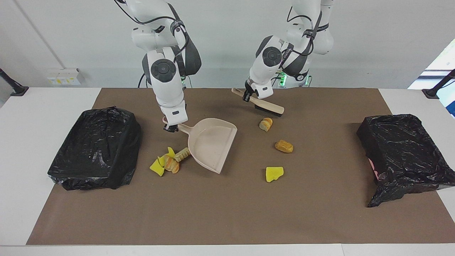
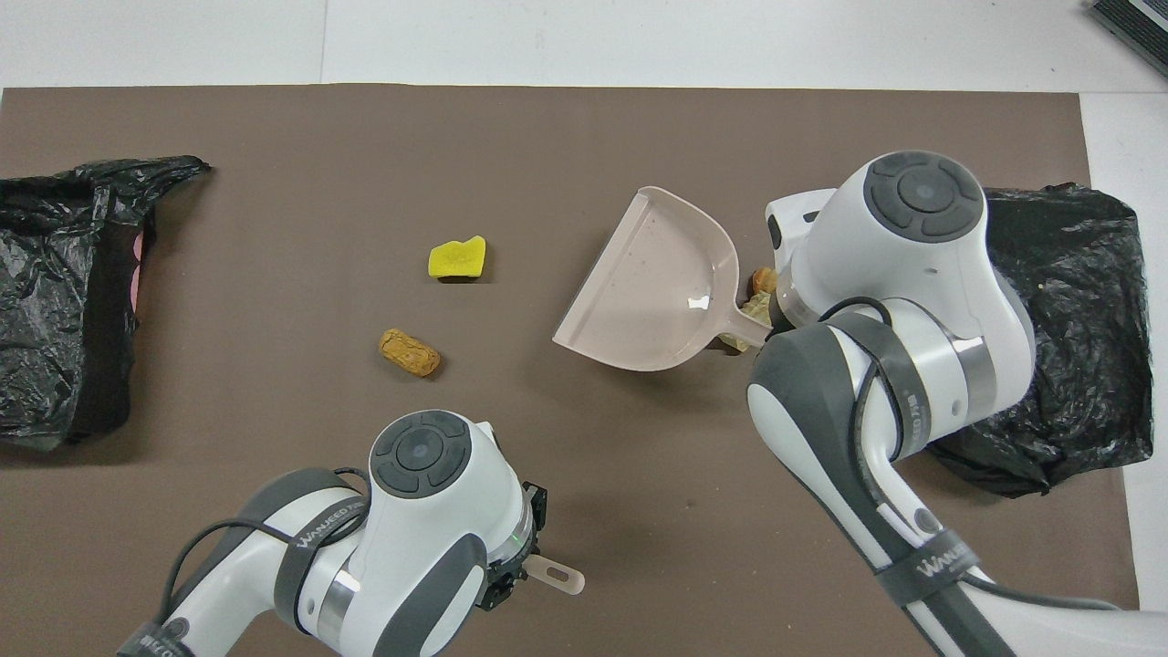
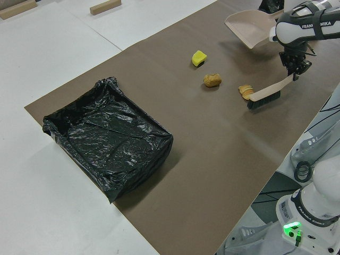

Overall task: Sweep and dump trash in bin
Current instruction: 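Set the dustpan near the snacks while the left gripper positions the brush, then sweep the snack pieces into the dustpan with the left gripper's brush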

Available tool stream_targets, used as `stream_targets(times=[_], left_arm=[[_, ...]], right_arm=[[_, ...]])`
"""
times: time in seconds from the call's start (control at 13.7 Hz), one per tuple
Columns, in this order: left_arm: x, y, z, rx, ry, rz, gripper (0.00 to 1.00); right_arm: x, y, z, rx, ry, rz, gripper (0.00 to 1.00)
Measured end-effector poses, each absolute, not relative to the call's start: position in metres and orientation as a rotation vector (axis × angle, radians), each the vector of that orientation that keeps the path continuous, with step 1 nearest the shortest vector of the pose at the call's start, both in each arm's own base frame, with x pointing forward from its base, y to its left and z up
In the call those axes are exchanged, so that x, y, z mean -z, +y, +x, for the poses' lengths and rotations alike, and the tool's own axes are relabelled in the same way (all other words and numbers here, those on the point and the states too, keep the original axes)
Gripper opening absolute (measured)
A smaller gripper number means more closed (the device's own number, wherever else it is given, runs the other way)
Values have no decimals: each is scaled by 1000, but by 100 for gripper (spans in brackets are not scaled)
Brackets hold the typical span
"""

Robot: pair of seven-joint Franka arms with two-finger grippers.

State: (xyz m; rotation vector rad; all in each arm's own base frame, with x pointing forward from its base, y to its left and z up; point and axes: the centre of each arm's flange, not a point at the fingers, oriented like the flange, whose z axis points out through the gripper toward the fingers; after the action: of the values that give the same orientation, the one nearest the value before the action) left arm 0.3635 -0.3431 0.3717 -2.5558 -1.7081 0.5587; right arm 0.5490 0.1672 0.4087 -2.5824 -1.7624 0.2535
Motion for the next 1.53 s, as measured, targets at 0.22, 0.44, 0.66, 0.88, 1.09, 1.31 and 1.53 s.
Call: stream_targets(times=[0.22,0.44,0.66,0.88,1.09,1.31,1.53], left_arm=[[-360,-312,406,-546,-1743,-2590,26],[-363,-283,440,-521,-1608,-2745,26],[-363,-275,450,-457,-1285,-2946,26],[-363,-277,449,-414,-908,-3109,26],[-362,-285,443,-391,-447,-3239,26],[-361,-298,434,-376,-92,-3287,26],[-361,-318,419,-367,136,-3293,26]], right_arm=[[-383,179,537,-256,-1801,-2556,32],[-365,191,518,-303,-1835,-2522,32],[-369,205,509,-300,-1841,-2531,32],[-373,221,501,-291,-1776,-2596,32],[-373,227,497,-292,-1761,-2611,32],[-369,232,493,-304,-1757,-2614,32],[-368,234,491,-306,-1747,-2622,32]])
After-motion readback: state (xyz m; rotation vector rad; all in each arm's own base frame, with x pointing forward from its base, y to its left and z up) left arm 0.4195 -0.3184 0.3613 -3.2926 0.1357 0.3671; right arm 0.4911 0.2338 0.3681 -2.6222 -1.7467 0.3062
